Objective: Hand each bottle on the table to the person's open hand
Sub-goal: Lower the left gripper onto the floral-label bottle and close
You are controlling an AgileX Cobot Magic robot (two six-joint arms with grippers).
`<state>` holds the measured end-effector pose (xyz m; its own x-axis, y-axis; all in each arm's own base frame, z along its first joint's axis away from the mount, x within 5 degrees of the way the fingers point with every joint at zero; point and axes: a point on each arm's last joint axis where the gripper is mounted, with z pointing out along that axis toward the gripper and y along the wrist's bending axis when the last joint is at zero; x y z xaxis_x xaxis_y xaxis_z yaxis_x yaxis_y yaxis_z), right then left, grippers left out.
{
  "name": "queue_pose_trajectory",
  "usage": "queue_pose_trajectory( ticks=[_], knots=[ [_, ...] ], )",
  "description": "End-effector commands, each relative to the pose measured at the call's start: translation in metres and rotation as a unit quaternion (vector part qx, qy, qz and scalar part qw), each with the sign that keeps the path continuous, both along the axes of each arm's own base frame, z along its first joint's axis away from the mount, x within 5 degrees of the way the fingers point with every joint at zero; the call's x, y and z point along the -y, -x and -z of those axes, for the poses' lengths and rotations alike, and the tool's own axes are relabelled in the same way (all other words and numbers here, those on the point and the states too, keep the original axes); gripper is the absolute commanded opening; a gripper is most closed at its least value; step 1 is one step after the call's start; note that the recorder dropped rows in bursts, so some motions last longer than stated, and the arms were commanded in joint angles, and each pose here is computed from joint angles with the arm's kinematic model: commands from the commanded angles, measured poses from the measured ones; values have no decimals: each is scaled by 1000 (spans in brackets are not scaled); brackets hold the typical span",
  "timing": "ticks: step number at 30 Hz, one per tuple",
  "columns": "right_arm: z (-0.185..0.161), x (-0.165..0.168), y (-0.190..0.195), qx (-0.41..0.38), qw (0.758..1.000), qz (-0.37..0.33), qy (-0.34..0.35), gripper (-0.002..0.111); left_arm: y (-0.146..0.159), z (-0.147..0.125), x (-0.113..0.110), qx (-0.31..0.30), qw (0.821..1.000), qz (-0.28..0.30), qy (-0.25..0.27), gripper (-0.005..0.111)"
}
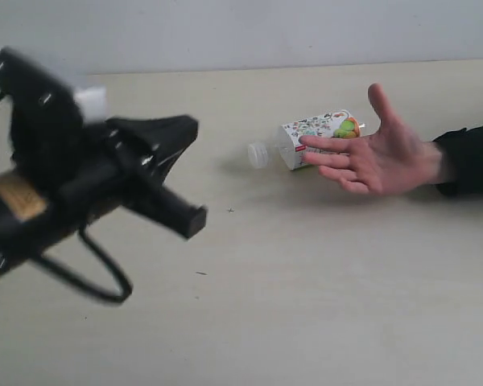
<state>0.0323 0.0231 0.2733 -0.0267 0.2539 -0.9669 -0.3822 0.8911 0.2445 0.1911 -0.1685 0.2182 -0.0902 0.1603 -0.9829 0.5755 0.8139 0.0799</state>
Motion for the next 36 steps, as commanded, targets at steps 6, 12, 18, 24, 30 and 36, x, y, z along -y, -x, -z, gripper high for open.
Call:
queue_pose_trajectory(
  ticks=[6,12,18,24,30,36],
  knots=[
    [1,0,0,2,1000,3,1,0,-101,-78,40,-181,973,51,-131,3],
    [1,0,0,2,1000,3,1,0,-152,-78,48,-231,945,64,-223,3],
    [1,0,0,2,1000,3,1,0,-199,-62,73,-245,925,90,-276,2],
    [1,0,0,2,1000,3,1,0,-238,-28,98,-270,895,137,-329,0],
    [1,0,0,2,1000,3,1,0,-262,-2,117,-267,890,165,-332,2],
    [1,0,0,1,1000,1,-2,0,-264,10,136,-236,904,178,-309,74]
  ],
)
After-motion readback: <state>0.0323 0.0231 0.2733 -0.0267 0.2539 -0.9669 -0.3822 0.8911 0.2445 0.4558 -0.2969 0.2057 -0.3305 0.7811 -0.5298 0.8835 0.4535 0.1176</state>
